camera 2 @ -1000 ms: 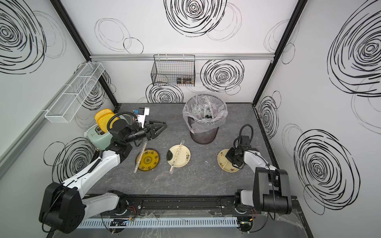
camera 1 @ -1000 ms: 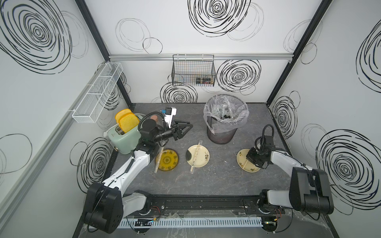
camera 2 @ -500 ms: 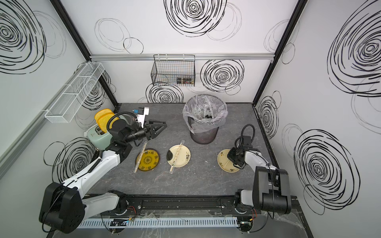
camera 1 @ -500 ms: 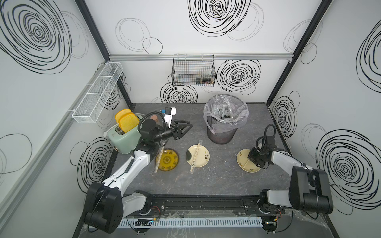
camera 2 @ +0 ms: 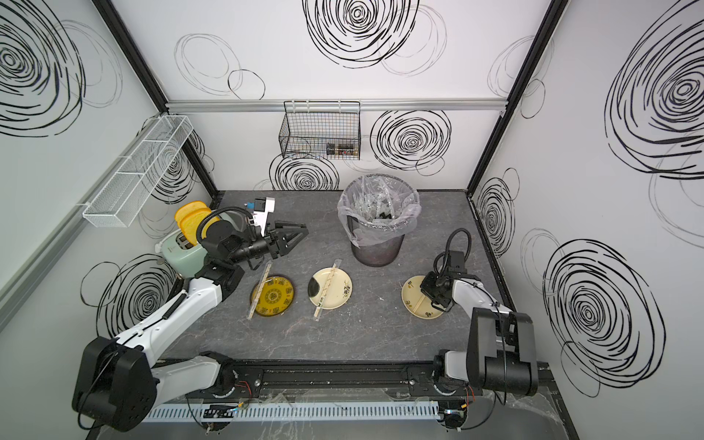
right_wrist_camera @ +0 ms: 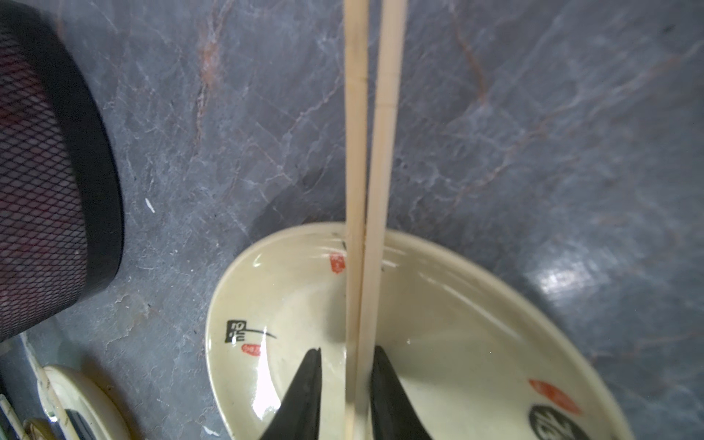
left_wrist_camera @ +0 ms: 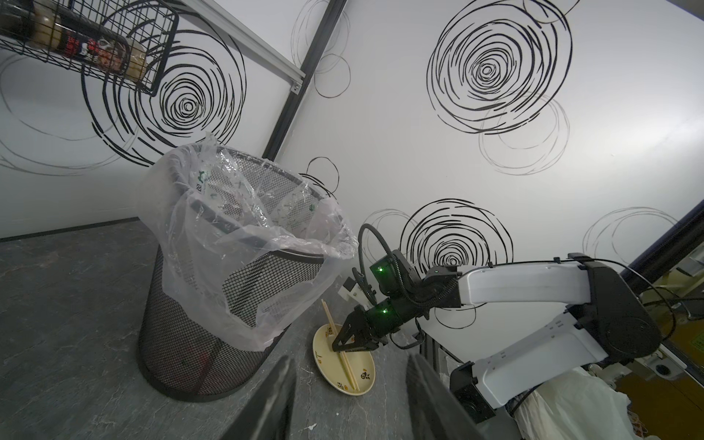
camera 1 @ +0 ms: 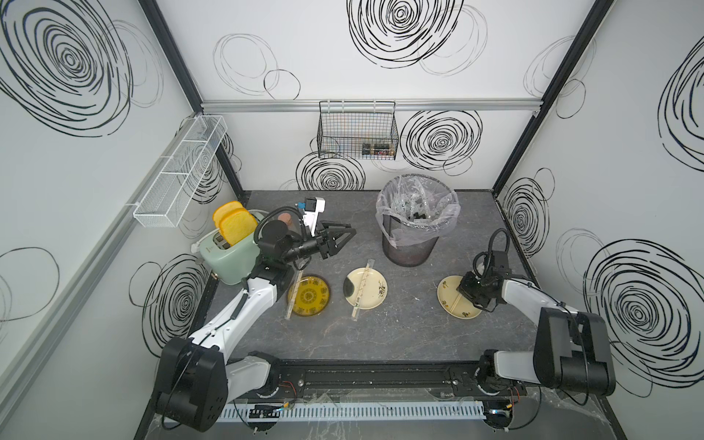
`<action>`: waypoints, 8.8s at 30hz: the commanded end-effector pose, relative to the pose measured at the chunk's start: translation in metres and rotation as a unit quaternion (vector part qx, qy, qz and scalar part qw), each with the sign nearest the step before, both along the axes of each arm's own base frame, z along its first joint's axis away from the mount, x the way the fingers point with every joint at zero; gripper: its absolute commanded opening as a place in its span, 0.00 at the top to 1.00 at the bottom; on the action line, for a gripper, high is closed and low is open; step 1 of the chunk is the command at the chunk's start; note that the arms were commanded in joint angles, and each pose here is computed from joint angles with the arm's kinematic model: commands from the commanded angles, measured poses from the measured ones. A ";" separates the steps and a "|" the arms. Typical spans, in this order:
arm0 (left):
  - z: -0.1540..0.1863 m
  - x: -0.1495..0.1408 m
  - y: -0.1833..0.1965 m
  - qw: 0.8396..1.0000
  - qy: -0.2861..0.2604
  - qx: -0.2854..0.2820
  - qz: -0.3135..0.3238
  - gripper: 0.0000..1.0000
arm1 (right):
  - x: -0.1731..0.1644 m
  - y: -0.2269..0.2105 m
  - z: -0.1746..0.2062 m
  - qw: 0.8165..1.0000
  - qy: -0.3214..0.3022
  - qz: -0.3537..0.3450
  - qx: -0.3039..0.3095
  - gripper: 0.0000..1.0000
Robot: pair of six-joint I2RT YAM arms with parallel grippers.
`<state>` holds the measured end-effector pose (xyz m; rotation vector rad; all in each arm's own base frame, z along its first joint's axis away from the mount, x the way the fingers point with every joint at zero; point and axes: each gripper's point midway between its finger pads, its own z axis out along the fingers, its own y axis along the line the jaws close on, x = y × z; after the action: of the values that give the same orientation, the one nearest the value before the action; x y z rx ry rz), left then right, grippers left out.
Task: Remove the packaging of disposable chopsticks
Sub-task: Place the disposable chopsticks on the plate, then pick up the disposable chopsticks from the plate, then remove the packet bag from the disposable chopsticks.
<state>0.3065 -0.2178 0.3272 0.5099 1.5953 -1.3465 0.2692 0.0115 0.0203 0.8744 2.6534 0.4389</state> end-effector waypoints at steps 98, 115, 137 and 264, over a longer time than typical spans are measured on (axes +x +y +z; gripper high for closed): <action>-0.027 0.012 -0.015 0.998 0.009 0.067 0.008 0.46 | 0.032 0.119 0.202 0.919 -0.346 0.187 -0.027 0.42; -0.064 0.043 0.007 0.980 0.021 0.170 0.102 0.48 | 0.019 0.143 0.227 0.857 -0.443 0.262 -0.028 0.41; -0.130 0.048 0.096 0.912 0.173 0.254 0.272 0.46 | 0.013 0.217 0.216 0.803 -0.458 0.381 0.010 0.40; 0.029 -0.010 -0.019 0.998 0.054 -0.036 0.023 0.54 | -0.088 0.354 0.250 0.672 -0.417 0.551 0.266 1.00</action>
<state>0.3015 -0.2348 0.3339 0.2761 1.7020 -1.3651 0.1869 0.3666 0.2501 -0.8251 1.8874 1.4526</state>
